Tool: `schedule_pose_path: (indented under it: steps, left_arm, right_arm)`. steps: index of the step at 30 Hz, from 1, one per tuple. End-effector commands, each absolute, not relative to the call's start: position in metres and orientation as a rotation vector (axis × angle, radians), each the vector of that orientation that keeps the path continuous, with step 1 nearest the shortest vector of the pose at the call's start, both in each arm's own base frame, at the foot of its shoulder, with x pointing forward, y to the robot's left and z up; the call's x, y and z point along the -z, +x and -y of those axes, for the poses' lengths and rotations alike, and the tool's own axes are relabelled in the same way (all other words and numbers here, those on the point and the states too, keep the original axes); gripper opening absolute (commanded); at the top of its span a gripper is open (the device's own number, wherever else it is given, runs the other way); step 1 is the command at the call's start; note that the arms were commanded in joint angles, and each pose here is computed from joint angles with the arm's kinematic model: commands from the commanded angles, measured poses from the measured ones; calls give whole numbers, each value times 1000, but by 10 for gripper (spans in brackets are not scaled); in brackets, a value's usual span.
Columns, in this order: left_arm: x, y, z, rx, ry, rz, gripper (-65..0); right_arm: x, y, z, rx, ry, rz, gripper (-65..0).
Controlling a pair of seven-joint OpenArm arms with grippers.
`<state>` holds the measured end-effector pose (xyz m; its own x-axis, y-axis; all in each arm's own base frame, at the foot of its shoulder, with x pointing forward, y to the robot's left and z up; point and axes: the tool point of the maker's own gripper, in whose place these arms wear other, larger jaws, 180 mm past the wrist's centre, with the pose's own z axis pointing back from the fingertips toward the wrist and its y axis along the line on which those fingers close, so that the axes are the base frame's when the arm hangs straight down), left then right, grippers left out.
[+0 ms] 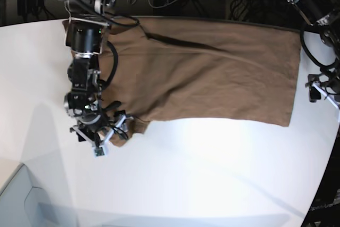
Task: Layout the t-shirt on the table in an organized manner, then fold the t-shirt properly
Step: 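Release the shirt and move the right gripper to the hem corner, then grasp the hem corners with both grippers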
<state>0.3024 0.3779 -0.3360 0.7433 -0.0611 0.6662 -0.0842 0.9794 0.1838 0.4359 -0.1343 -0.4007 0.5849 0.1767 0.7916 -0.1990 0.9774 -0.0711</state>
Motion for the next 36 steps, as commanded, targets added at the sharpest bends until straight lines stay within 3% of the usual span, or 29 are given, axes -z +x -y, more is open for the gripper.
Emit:
schedule_pose_path:
  steps: [1, 13, 16, 22, 25, 36]
  left_arm:
    - [314, 315, -385, -8, 231, 800, -134]
    - [334, 312, -384, -38, 190, 758, -134]
    - [338, 321, -384, -58, 162, 757, -134]
    - [353, 350, -364, 6, 94, 779, -131]
    - [360, 365, -345, 59, 58, 811, -131]
    - [377, 408, -333, -62, -23, 879, -130]
  right_arm:
    - [380, 456, 137, -208, 22, 991, -173]
    - [414, 449, 154, -161, 9, 951, -201]
    - [420, 443, 154, -161, 10, 937, -295]
    - [423, 440, 155, -161, 9, 929, -550]
    - [423, 440, 155, -161, 7, 927, -620]
    - [432, 432, 156, -161, 7, 907, -627]
